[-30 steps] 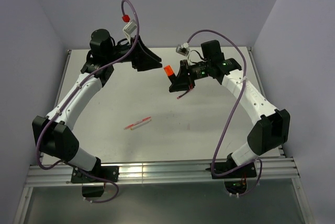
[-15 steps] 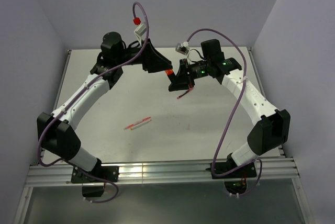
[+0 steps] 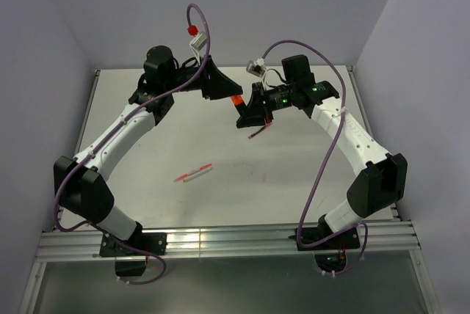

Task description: Insert the pens into the pen caps

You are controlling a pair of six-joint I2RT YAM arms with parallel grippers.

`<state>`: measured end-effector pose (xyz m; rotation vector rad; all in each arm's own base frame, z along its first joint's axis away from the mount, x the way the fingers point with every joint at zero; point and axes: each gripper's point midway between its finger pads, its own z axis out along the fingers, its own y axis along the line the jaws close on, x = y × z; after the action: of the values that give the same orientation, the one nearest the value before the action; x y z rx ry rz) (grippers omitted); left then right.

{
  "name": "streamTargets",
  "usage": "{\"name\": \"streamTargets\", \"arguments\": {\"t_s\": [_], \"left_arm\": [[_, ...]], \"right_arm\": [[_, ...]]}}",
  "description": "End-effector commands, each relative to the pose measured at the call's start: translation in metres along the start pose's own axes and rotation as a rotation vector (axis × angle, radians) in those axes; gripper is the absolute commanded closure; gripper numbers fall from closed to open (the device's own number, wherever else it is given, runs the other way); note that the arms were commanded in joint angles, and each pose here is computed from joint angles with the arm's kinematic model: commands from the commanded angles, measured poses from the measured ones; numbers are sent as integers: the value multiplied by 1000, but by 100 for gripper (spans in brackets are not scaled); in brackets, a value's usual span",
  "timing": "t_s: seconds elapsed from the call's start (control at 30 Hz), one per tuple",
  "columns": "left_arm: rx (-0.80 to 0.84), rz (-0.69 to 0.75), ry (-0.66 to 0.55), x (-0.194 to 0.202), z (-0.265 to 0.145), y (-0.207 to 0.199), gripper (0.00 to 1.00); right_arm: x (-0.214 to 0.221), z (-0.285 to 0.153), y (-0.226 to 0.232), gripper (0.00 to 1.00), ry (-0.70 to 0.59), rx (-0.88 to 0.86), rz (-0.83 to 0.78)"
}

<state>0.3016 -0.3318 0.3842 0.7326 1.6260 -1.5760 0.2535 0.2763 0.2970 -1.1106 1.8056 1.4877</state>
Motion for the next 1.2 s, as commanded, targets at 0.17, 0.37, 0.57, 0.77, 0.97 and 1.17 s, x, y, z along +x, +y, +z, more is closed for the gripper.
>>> {"name": "streamTargets", "arguments": {"t_s": [0.17,0.37,0.57,0.77,0.97,1.17], "left_arm": [[101,0,-7,3,-2,-16,86],[190,-26,44,20,-4,-25,100],[237,-59,106,48,-3,-26,99],[332,-23,154,66,-6,-39,100],[401,-79,242,91,-10,-43,100],[232,-168,301,113,-1,-8,100]], "right_arm": [[-31,-4,14,100,-45,-20,-113],[-48,-4,23,100,-62,-67,-160],[-61,-6,33,100,-80,-120,-232],[-68,-6,42,100,-86,-198,-249],[-69,-6,42,100,-87,-208,-257],[-70,2,23,100,-78,-48,-290]]}}
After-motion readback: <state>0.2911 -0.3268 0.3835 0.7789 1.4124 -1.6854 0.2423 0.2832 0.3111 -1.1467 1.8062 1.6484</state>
